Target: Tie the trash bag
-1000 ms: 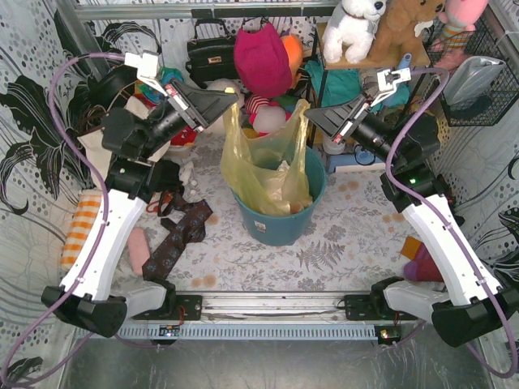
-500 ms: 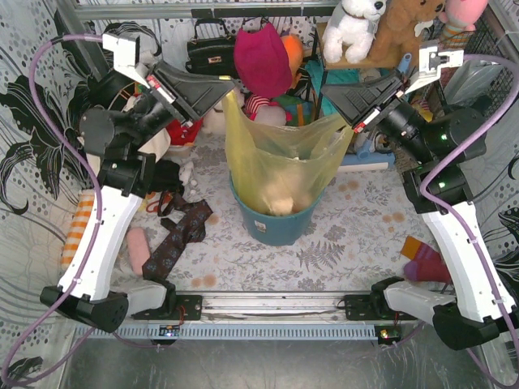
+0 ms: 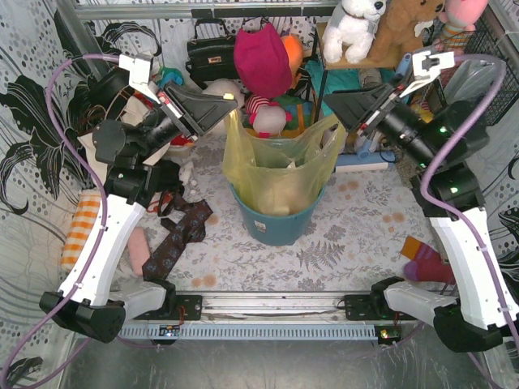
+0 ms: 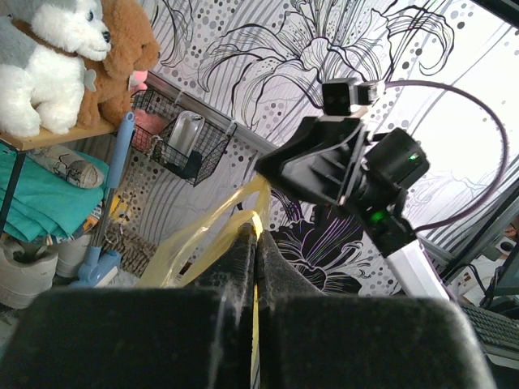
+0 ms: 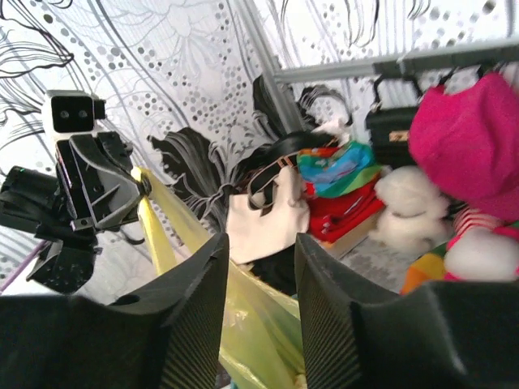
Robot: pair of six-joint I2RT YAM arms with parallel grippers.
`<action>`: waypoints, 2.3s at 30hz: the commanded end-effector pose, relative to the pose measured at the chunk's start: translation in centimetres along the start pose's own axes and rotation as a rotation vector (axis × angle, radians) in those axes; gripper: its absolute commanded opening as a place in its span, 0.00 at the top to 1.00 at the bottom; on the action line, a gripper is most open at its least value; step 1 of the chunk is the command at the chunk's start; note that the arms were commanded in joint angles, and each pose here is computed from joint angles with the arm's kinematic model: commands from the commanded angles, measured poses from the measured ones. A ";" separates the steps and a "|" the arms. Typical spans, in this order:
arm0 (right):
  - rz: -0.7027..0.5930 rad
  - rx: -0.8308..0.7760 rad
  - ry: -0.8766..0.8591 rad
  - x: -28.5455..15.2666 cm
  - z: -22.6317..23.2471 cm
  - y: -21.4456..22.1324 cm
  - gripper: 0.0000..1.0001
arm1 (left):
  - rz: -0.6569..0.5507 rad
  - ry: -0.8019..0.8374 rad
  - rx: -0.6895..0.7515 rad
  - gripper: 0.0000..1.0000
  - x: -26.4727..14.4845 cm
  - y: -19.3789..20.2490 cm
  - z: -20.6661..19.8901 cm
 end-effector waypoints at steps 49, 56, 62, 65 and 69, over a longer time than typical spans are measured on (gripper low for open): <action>0.013 -0.045 0.033 -1.7 1.5 -1.4 1.00 | -0.115 0.027 0.149 1.00 -1.5 -1.4 -2.3; 0.035 -0.030 0.107 -1.9 -0.8 0.5 1.00 | -0.124 0.078 0.213 0.95 -1.1 -2.3 -3.4; 0.005 -0.064 0.090 -2.0 0.2 -1.0 0.81 | -0.119 0.076 0.227 0.71 -1.3 -2.2 -3.6; -0.010 -0.098 0.090 -2.4 1.0 -2.2 0.76 | -0.121 0.068 0.240 0.58 -1.6 -2.3 -4.0; -0.036 -0.151 0.110 -3.1 1.6 -3.7 0.66 | -0.113 0.049 0.275 0.44 -1.9 -2.5 -4.5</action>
Point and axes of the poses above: each gripper's point midway between its finger pads, its own x axis out along the fingers, its own z axis along the line the jaws close on, y = z × x, the point moved 2 cm from there along -x, back along the fingers, and after that the axes turned 2 degrees about x, right-handed, at the moved point
